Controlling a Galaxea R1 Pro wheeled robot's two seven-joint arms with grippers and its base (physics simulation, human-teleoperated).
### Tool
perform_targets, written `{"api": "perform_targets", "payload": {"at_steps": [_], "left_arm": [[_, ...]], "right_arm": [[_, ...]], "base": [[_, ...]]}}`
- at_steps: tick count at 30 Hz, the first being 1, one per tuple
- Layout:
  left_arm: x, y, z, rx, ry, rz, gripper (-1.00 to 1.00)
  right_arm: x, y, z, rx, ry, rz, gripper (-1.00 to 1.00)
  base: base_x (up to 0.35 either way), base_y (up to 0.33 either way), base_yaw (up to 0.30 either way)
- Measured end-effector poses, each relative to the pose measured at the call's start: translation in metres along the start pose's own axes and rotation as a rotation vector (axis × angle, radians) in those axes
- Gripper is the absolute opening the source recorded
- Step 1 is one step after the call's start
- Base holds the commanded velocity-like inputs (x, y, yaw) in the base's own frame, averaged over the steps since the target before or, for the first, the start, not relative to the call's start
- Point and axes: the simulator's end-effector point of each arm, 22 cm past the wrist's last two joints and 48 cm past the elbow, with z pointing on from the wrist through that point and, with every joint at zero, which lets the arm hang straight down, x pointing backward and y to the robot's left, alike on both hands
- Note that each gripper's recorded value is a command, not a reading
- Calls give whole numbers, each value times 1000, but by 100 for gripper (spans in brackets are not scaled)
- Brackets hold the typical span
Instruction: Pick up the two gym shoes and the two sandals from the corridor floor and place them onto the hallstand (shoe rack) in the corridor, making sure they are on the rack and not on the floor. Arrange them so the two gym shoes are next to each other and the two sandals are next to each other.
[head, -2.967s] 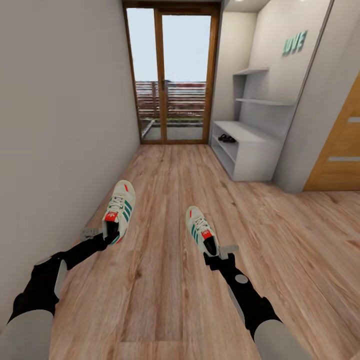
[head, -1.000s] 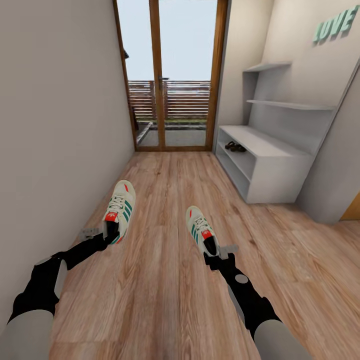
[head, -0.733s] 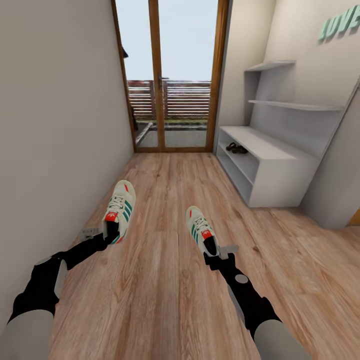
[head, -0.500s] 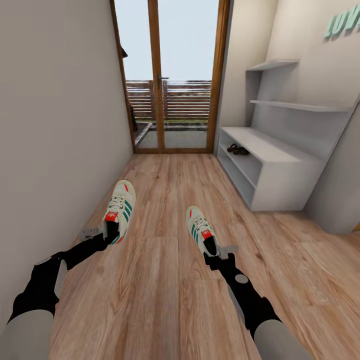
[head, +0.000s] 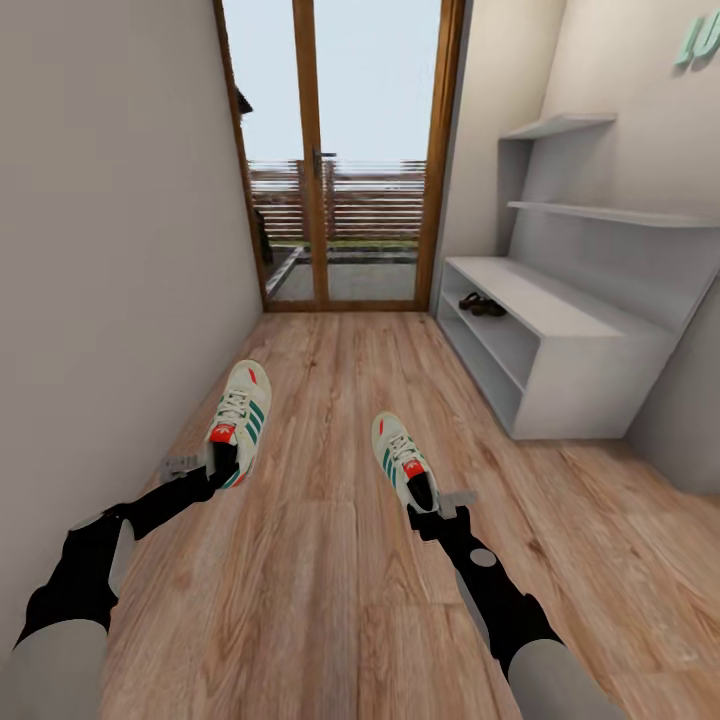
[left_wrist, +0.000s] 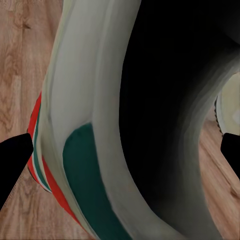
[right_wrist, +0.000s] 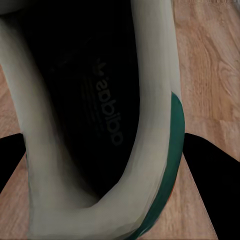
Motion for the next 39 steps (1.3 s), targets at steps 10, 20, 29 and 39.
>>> {"api": "perform_targets", "payload": {"at_steps": [10, 20, 29, 39], "left_arm": [[0, 0, 0, 0, 0, 0, -100], [0, 0, 0, 0, 1, 0, -100], [0, 0, 0, 0, 0, 0, -100], [0, 0, 0, 0, 0, -1, -100]], "right_arm": [[0, 0, 0, 0, 0, 0, -100], [0, 0, 0, 0, 0, 0, -100], [0, 0, 0, 0, 0, 0, -100], [0, 0, 0, 0, 0, 0, -100]], "base": [[346, 0, 0], [346, 0, 0], [346, 0, 0], [346, 0, 0]]}}
